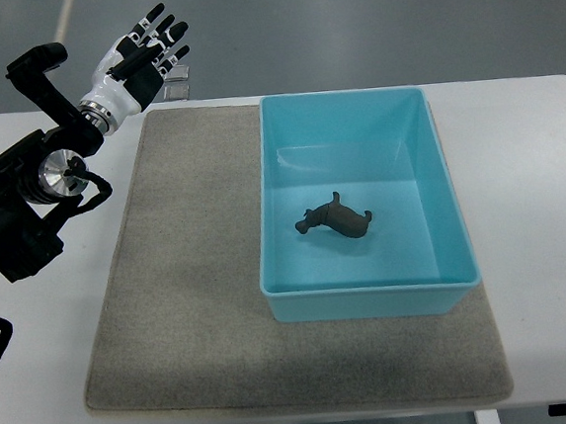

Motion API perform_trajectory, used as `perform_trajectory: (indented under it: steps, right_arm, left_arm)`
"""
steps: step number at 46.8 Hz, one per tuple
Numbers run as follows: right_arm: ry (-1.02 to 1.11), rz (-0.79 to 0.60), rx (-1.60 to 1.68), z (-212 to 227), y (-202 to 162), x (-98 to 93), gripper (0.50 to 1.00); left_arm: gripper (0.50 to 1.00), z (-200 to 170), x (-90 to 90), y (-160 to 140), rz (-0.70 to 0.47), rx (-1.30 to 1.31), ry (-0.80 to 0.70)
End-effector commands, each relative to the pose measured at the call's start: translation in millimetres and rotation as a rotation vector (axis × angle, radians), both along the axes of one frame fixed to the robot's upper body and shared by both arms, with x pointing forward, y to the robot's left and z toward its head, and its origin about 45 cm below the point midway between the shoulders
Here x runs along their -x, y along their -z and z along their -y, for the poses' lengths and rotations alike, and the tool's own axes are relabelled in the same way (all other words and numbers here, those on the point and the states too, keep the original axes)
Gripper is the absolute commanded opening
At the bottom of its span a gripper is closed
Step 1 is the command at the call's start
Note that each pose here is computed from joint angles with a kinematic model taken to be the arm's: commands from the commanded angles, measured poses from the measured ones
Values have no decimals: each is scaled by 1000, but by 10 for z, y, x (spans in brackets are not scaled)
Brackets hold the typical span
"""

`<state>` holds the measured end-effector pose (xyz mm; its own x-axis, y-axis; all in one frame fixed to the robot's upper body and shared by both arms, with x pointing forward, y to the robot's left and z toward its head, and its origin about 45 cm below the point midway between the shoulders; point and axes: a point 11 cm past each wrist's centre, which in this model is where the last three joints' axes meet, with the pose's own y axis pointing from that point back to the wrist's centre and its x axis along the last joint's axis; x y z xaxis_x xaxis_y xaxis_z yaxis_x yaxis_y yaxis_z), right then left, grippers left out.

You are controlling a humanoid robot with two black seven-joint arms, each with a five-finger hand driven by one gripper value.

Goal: Place brown hippo in blue box with left hand

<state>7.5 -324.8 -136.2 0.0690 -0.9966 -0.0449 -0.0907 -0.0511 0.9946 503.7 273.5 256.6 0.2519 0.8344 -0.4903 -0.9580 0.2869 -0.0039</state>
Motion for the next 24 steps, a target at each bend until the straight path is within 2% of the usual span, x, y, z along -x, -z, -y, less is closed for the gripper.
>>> perform_trajectory:
  steps: [1,24]
  right_arm:
    - [0,0,0,0,0,0,936]
    - [-22,-7,-8,-22,2,26,936]
  left_arm:
    - [1000,-5,-3,-10,2,4,-2]
    - [999,-29,1,16,-7,10,-17]
